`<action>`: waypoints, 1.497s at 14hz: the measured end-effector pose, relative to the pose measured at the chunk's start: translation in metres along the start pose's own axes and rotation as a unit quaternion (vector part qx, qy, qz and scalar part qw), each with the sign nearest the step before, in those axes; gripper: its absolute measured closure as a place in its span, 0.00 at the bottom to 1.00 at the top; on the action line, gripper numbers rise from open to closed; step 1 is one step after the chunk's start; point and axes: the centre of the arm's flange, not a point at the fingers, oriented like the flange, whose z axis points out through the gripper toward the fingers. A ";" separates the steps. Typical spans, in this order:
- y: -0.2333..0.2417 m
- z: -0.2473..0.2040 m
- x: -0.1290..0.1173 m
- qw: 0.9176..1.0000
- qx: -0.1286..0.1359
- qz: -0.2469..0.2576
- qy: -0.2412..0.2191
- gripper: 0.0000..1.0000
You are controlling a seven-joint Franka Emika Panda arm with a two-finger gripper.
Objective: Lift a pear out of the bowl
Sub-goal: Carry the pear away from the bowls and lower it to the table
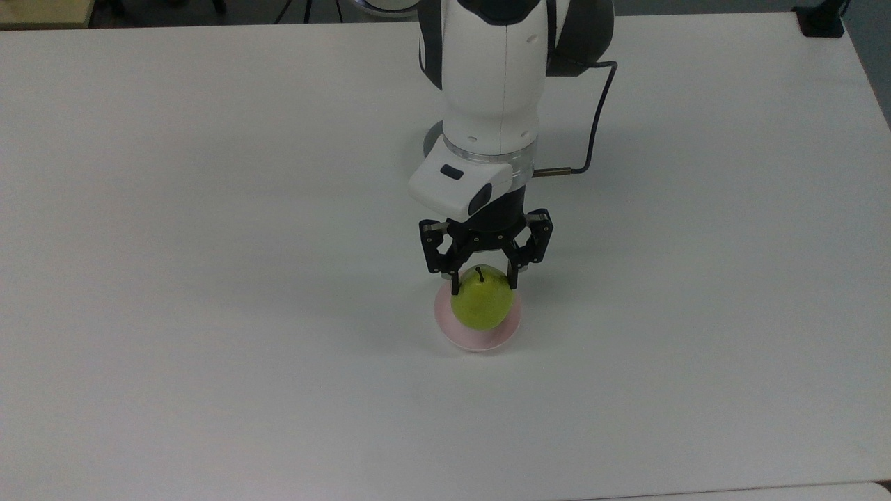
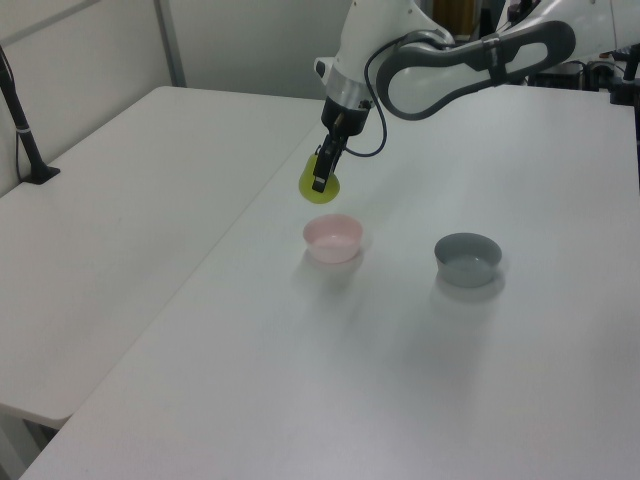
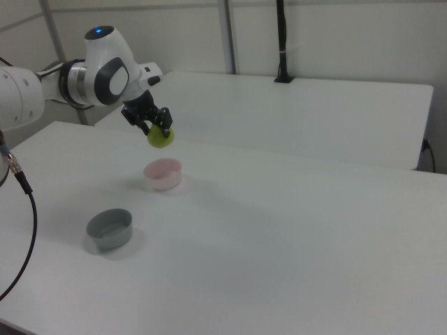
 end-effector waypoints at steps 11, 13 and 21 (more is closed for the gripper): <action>0.226 -0.057 -0.074 0.997 -0.015 0.031 -0.068 0.32; 0.248 -0.046 -0.089 0.996 -0.015 0.032 -0.083 0.32; 0.252 0.052 -0.111 0.992 -0.017 0.003 -0.127 0.32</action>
